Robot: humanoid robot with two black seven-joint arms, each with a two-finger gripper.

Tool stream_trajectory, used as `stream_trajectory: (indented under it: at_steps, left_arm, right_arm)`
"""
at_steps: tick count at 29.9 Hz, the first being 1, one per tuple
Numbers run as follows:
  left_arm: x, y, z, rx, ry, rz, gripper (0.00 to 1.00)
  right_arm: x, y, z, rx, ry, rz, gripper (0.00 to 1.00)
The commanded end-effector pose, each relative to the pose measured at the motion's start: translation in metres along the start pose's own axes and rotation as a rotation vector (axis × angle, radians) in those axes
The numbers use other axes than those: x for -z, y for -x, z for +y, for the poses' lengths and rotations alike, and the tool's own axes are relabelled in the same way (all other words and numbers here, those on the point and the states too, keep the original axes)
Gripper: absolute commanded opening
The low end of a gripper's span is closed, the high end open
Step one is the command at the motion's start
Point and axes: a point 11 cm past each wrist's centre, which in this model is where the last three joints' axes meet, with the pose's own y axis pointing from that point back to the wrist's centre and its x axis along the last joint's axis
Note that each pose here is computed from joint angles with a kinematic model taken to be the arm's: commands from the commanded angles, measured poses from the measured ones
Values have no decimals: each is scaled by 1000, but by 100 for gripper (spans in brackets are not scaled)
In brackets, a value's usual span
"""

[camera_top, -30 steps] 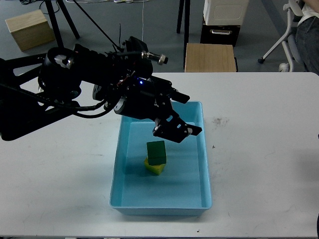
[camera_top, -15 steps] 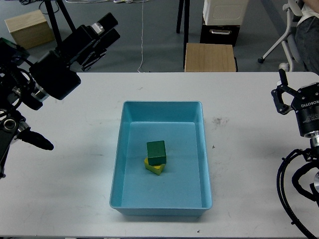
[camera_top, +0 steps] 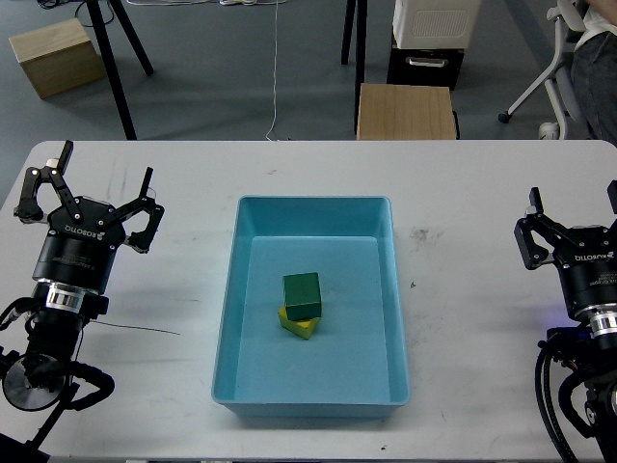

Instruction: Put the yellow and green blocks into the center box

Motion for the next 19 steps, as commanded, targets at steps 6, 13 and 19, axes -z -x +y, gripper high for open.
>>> stream_trajectory:
  at_steps: [6,13,19]
  left_arm:
    - [22,-16,21,-112,-3,161,100]
    - [19,-25,24,-187,9,311,100]
    - [29,-23,24,-182,-7,327,100]
  right_arm:
    - [-7,-17,10,-54,-24,-70,99]
    - [-9,-20,15,-58,-18,-71,99]
    - [-9,-21,17,-61,-18,-71,99]
